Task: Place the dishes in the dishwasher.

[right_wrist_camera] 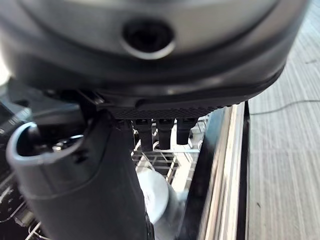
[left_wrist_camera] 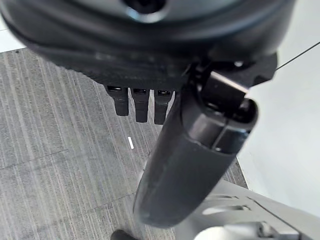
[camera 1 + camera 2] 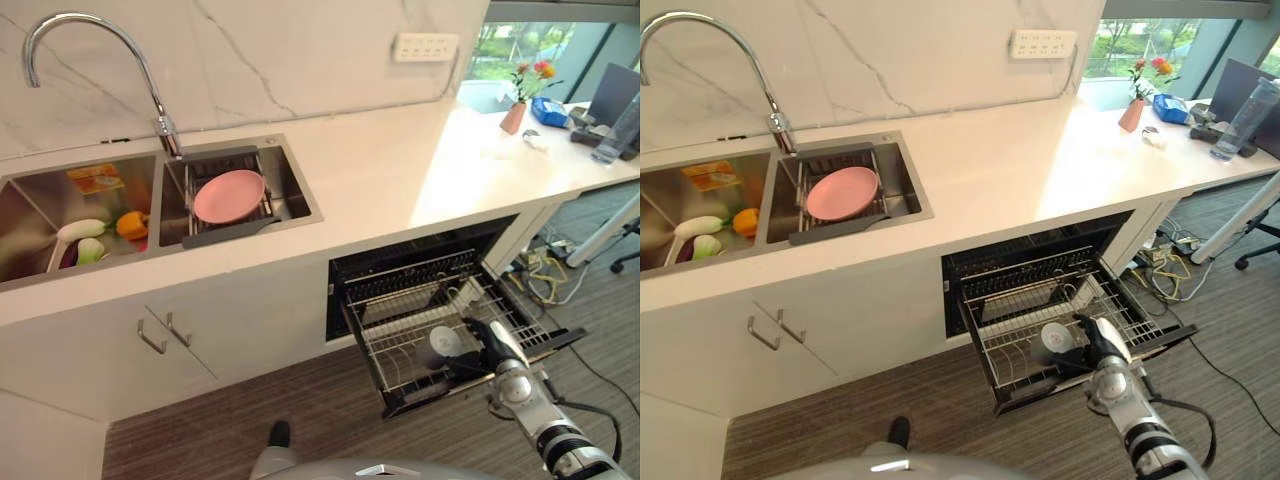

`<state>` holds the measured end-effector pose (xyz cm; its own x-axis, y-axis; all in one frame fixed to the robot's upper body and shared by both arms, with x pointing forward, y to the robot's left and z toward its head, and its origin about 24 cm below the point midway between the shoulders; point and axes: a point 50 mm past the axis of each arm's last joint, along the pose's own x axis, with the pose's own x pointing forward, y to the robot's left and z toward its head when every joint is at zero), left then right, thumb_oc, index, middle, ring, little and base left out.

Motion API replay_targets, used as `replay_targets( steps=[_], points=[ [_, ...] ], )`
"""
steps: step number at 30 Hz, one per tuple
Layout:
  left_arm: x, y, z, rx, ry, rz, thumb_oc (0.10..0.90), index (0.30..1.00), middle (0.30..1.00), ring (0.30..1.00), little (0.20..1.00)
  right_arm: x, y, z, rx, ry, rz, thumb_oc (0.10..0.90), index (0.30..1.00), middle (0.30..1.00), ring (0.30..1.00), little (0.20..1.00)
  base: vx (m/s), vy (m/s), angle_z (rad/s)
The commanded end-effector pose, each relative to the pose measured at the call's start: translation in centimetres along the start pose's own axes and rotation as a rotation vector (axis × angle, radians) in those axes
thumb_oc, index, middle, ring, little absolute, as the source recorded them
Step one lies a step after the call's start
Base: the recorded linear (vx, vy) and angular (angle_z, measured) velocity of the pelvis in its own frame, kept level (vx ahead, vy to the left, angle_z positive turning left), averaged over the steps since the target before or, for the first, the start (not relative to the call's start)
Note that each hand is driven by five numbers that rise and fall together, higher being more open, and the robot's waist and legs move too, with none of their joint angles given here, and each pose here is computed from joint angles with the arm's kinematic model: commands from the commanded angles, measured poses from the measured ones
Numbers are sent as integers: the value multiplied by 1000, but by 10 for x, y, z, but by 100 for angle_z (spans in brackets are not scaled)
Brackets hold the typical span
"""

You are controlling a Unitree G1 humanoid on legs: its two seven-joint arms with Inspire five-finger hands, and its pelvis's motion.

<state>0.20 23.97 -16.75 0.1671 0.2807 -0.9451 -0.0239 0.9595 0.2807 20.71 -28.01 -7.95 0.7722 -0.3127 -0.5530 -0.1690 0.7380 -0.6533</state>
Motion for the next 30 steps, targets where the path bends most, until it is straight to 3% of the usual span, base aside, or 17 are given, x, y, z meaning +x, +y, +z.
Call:
replay_targets(
  steps=[1, 10, 17, 22, 30],
  points=[
    [3, 3, 15, 88, -42, 22, 800, 900, 900, 900, 900, 11, -34, 50, 17, -191, -159, 800, 900, 900, 900, 900, 26, 19, 7],
    [2, -2, 13, 66, -39, 31, 800, 900, 900, 900, 900, 7, -30, 54, 117, -208, -226, 800, 900, 900, 900, 900, 23, 13, 1],
    [1, -5, 5, -8, -4, 59, 800, 900, 900, 900, 900, -16, -32, 70, 394, -358, -337, 800, 900, 900, 900, 900, 22, 0, 0],
    [4, 0, 28, -107, -49, 112, 800, 900, 900, 900, 900, -43, -67, 74, 503, -485, -498, 800, 900, 900, 900, 900, -119, 58, 20],
    [4, -2, 14, -65, 16, 143, 800, 900, 900, 900, 900, -78, -108, 92, 594, -706, -628, 800, 900, 900, 900, 900, 51, 331, 18]
  ],
)
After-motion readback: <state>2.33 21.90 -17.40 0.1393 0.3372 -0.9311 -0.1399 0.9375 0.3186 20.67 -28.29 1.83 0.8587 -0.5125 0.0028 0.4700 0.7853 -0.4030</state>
